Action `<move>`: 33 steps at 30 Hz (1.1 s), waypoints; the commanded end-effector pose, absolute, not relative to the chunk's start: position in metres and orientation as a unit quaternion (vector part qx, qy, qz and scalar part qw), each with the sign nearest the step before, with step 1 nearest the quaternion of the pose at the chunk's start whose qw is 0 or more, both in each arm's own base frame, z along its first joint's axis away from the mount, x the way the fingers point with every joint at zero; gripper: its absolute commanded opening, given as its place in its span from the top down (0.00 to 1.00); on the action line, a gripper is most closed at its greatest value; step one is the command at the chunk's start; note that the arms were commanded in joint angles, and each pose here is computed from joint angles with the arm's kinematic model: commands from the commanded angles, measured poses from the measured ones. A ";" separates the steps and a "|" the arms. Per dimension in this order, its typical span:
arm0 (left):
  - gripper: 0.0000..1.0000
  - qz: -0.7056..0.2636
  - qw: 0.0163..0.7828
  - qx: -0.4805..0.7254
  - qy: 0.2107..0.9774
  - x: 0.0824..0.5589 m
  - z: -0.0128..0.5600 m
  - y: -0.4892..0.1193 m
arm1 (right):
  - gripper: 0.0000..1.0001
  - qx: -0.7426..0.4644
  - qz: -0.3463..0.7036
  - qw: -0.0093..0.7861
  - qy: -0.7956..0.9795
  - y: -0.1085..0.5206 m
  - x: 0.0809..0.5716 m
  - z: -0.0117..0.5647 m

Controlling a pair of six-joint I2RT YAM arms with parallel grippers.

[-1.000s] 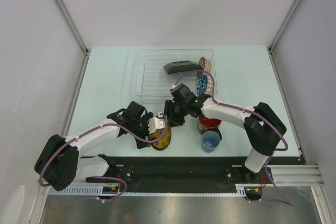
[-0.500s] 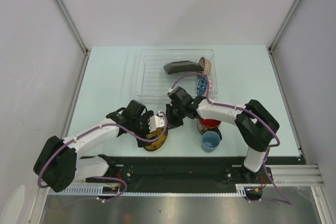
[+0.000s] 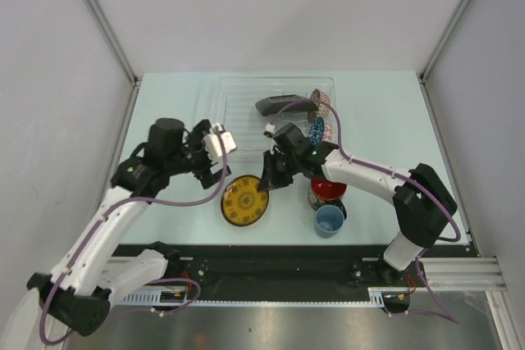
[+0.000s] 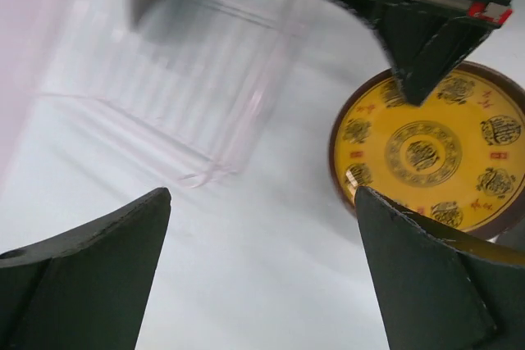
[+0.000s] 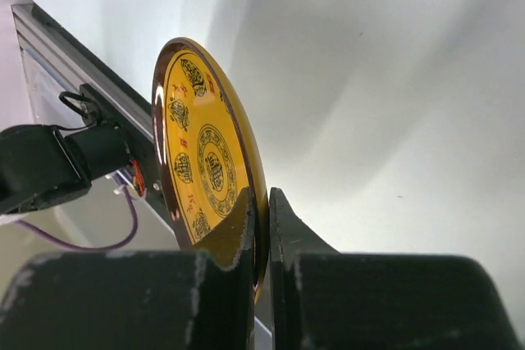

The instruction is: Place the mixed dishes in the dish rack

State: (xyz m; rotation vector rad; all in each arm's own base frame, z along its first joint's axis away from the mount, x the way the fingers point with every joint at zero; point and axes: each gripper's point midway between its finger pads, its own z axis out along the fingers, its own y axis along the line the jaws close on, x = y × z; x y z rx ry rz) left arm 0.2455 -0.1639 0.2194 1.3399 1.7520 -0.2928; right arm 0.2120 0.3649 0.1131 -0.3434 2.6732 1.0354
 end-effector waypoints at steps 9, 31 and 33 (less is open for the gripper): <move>0.00 -0.021 0.584 0.312 0.749 0.258 0.329 -0.062 | 1.00 -0.284 0.199 0.629 0.696 0.300 0.298 0.374; 0.00 -0.078 0.561 0.152 0.810 0.303 0.296 -0.005 | 1.00 -0.617 -0.232 0.564 0.497 0.254 0.372 0.324; 0.00 -0.080 0.562 0.150 0.809 0.304 0.296 -0.004 | 1.00 -0.625 -0.220 0.559 0.499 0.254 0.370 0.314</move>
